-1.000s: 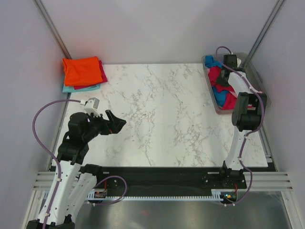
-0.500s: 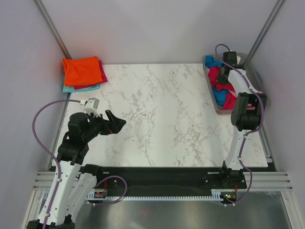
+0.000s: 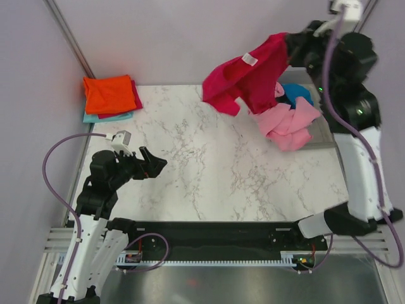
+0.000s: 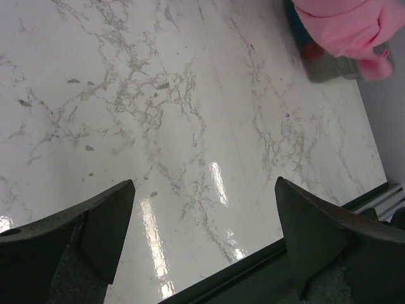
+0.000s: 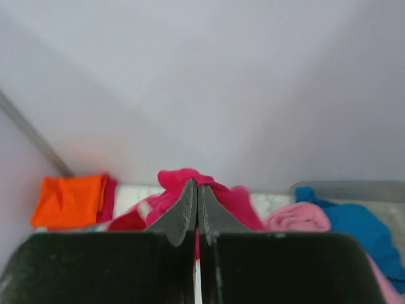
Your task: Fold and stack the t-shirts
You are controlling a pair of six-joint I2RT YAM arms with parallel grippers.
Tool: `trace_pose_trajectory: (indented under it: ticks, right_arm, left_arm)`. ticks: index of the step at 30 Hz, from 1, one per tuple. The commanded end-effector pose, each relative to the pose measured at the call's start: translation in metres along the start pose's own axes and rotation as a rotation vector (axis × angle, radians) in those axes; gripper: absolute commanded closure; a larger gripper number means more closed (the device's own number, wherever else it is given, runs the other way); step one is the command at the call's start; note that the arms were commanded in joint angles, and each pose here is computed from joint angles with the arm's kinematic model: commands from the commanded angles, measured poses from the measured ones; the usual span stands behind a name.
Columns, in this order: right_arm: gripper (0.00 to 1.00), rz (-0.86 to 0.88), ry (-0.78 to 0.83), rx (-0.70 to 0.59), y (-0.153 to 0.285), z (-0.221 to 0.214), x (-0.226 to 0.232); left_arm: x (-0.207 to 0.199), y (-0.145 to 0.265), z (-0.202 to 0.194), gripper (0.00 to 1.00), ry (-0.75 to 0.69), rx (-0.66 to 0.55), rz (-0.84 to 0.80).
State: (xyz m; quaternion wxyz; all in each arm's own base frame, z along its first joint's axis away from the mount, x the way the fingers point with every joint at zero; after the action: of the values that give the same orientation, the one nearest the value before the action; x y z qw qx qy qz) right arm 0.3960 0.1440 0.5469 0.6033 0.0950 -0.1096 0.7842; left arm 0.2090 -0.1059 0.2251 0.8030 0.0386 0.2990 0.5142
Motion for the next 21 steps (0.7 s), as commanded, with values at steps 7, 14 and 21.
trace_pose_trajectory:
  ticks: [7, 14, 21]
  right_arm:
    - [0.41, -0.34, -0.095, 0.517, 0.058, -0.267, -0.112]
    - [0.07, -0.281, -0.173, 0.682, 0.11, -0.335, -0.109]
    - [0.02, -0.32, -0.144, 0.781, 0.135, -0.374, -0.108]
  left_arm:
    - [0.007, 0.006, 0.015, 0.0, -0.022, -0.075, 0.05]
    - [0.007, 0.007, 0.013, 0.0, -0.017, -0.065, 0.049]
    - [0.008, 0.005, 0.011, 0.0, -0.011, -0.053, 0.048]
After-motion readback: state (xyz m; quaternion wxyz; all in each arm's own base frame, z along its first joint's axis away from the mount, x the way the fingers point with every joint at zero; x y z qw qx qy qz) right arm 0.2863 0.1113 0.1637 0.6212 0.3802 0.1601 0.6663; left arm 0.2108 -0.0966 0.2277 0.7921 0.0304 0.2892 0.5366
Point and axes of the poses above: each gripper's point midway between its finger pads, its own y axis back along the fingers, its own x axis along the line the jaws close on, z = x × y, the point moved 1 cm from there along y, back along the fingers, and after that the axes turned 4 degrees about -y, right-handed, at the moved point
